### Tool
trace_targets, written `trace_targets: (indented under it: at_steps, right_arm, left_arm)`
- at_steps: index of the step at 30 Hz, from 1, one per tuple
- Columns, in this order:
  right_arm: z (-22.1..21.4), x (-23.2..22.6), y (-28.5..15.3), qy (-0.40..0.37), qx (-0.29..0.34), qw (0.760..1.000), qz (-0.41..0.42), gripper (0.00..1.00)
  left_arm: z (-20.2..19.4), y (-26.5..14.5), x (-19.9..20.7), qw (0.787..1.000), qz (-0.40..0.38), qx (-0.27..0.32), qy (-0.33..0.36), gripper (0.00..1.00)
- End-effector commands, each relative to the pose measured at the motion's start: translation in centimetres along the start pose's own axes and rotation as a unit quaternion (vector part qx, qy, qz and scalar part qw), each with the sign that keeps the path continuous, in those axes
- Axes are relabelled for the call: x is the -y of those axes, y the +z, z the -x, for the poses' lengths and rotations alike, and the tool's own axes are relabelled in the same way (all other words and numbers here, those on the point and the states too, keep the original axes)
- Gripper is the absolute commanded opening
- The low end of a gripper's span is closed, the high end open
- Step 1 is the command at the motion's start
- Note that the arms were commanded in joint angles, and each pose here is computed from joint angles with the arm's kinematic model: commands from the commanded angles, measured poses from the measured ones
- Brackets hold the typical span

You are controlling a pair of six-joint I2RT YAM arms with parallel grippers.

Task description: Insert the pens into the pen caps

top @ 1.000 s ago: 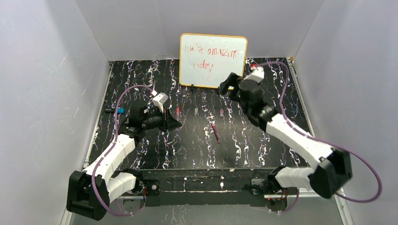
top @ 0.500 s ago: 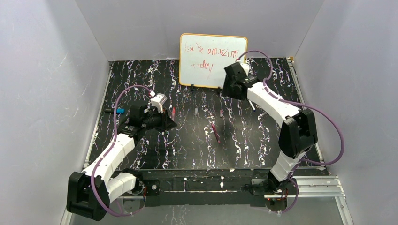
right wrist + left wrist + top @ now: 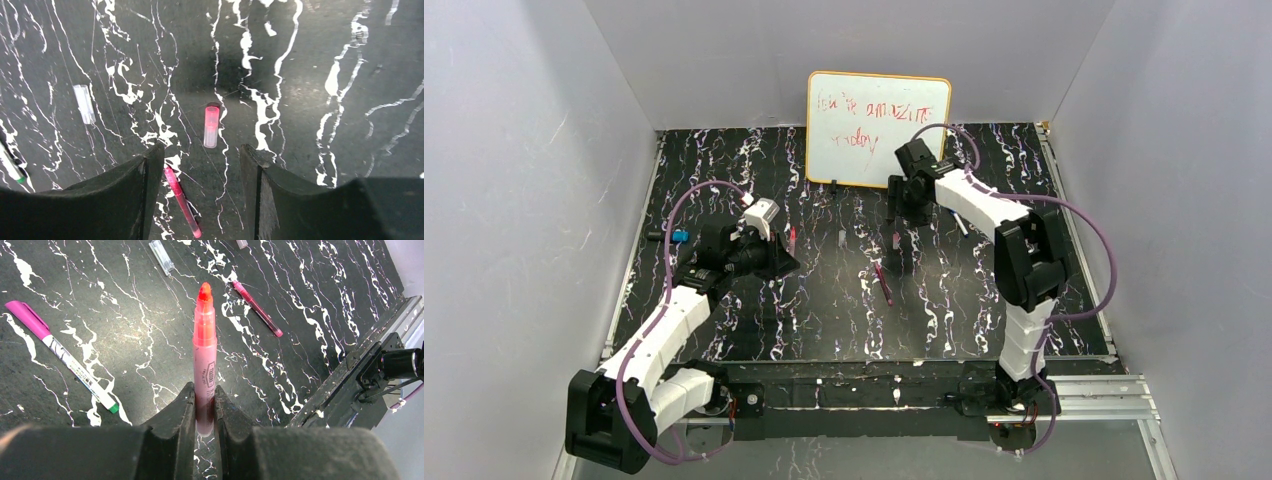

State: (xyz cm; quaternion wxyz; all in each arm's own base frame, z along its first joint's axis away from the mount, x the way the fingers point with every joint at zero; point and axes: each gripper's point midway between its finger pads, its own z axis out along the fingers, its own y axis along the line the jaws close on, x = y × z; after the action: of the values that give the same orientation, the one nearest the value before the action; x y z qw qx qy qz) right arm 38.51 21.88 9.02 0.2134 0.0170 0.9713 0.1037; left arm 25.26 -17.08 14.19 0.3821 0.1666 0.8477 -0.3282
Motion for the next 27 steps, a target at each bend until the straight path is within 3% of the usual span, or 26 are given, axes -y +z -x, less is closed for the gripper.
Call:
trace_targets:
  at_steps: [1, 21, 27]
  right_arm:
    - [0.6, -1.9, 0.5, -0.027, -0.003, 0.999, 0.039, 0.64]
    - [-0.9, -1.4, 5.3, -0.061, -0.022, 0.998, -0.002, 0.46]
    - [-1.1, -0.8, 5.9, -0.062, -0.027, 0.998, -0.017, 0.45]
  left_arm:
    - [1.4, -0.7, 0.7, 1.000, -0.007, 0.014, 0.018, 0.00]
    - [0.9, -0.5, 0.3, 1.000, -0.001, 0.002, 0.018, 0.00]
    - [0.9, -0.5, 0.2, 1.000, 0.001, 0.002, 0.018, 0.00]
